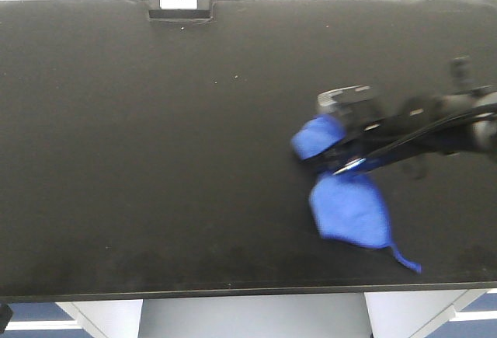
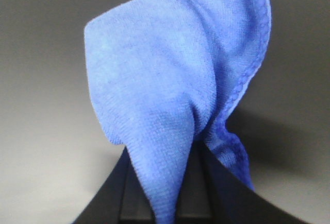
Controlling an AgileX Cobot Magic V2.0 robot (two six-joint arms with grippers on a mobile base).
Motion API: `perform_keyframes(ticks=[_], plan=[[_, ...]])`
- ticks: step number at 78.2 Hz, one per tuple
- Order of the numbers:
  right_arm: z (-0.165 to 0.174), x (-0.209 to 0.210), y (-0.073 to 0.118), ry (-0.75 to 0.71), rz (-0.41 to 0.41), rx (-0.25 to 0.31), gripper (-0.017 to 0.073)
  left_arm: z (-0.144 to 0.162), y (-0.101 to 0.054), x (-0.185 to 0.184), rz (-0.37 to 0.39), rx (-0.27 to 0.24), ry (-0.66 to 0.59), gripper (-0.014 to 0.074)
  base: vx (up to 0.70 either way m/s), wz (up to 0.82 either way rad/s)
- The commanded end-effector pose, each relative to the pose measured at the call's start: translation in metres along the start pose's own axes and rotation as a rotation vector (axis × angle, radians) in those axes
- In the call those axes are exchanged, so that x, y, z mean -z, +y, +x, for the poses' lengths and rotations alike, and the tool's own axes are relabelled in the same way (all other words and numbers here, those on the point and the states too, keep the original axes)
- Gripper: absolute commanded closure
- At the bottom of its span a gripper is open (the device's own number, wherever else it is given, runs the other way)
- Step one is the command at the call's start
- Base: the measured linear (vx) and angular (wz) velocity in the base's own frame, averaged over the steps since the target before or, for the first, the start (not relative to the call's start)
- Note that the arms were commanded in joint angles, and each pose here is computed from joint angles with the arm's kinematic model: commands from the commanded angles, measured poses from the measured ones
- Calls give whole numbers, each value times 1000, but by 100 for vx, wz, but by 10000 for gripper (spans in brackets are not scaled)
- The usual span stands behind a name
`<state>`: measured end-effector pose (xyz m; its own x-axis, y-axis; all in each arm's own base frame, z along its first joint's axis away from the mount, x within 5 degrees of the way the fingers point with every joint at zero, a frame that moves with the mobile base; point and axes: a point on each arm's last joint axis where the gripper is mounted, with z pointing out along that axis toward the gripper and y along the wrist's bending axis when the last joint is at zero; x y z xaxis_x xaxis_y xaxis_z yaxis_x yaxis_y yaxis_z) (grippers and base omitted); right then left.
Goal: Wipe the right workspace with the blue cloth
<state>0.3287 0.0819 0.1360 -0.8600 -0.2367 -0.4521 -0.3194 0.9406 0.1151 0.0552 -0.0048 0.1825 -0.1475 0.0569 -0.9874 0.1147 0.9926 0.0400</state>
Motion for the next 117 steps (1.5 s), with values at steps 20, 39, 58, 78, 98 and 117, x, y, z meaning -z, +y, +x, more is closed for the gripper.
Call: perform_keyframes(ticks=[20,39,58,78,98,117], plan=[[-5,25,-67,-104,128,-129,522,-16,-1,3,16,3,-106,600,0,0],[-5,24,-62,-88,113,-63,288,-16,-1,3,16,3,-106,600,0,0],[-8,39,-57,-103,97,-54,-51,-16,-1,3,16,3,-106,600,0,0],[-26,121,-40,-339,136,-4,-97,-16,-1,3,16,3,-106,600,0,0],[-7,248,0,-658,143,41,185,-16,-1,3,16,3,-106,600,0,0],[34,316,31,-821,104,48,571,-16,-1,3,16,3,-106,600,0,0]])
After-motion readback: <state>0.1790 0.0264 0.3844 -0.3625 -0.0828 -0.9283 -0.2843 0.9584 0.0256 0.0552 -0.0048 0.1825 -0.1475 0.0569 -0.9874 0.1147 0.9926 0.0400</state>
